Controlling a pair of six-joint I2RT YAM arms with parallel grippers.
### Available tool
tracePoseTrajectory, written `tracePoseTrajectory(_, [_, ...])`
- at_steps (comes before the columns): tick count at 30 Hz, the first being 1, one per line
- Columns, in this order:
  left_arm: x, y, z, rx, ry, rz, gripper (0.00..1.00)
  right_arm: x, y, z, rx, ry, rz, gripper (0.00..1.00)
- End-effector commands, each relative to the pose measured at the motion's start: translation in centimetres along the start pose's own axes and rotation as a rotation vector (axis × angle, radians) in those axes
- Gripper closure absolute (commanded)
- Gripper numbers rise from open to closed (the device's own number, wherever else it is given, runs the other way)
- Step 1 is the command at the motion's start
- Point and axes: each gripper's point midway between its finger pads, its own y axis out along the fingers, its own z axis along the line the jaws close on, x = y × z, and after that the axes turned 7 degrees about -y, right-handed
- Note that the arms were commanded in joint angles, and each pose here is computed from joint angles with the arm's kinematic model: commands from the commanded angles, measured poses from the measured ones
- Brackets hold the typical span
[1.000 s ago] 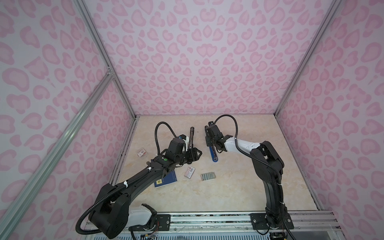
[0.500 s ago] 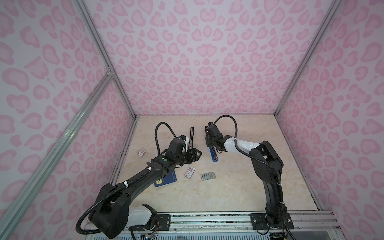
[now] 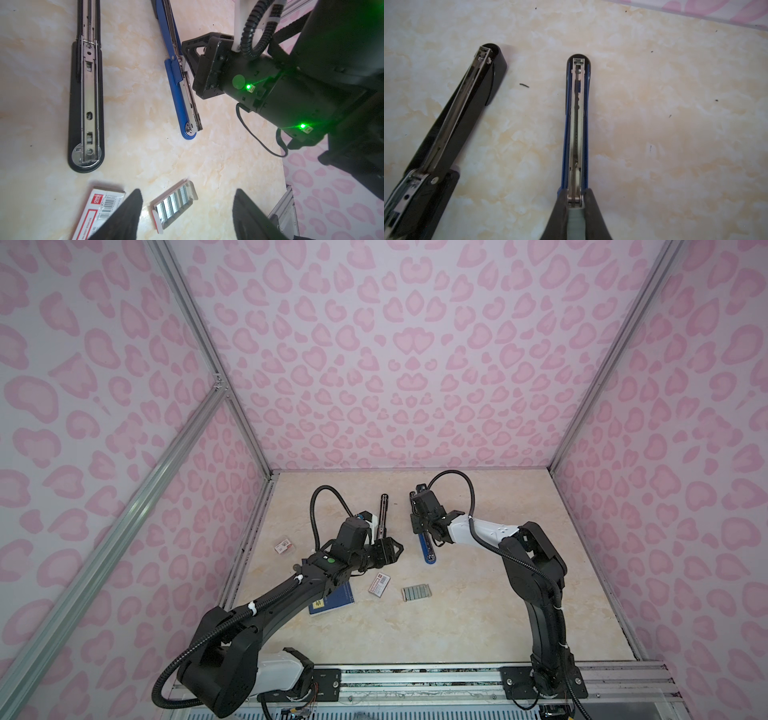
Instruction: Load the staples into the stapler
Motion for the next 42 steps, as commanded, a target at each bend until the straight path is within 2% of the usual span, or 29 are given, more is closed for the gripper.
tracePoseTrajectory(1, [0.5, -0.1, -0.4, -0.017, 0.006, -0.024, 0.28, 1.6, -0.3, 0.4, 0.008, 0.004, -0.035, 0.86])
tracePoseTrajectory(32, [0.3, -0.3, -0.3, -0.017, 0.004, -0.023, 0.28, 0.5, -0.1, -0.2, -0.037, -0.008, -0.018, 0.86])
tracePoseTrajectory(34, [0.4, -0.3, -0.4, -0.018, 0.005, -0.025, 0.28, -0.7, 0.2, -0.4, -0.039, -0.013, 0.004, 0.86])
tracePoseTrajectory(42, [0.3, -0.3, -0.2, -0.014, 0.003, -0.023, 0.28, -1.1, 0.1, -0.2, -0.027, -0.004, 0.008, 0.86])
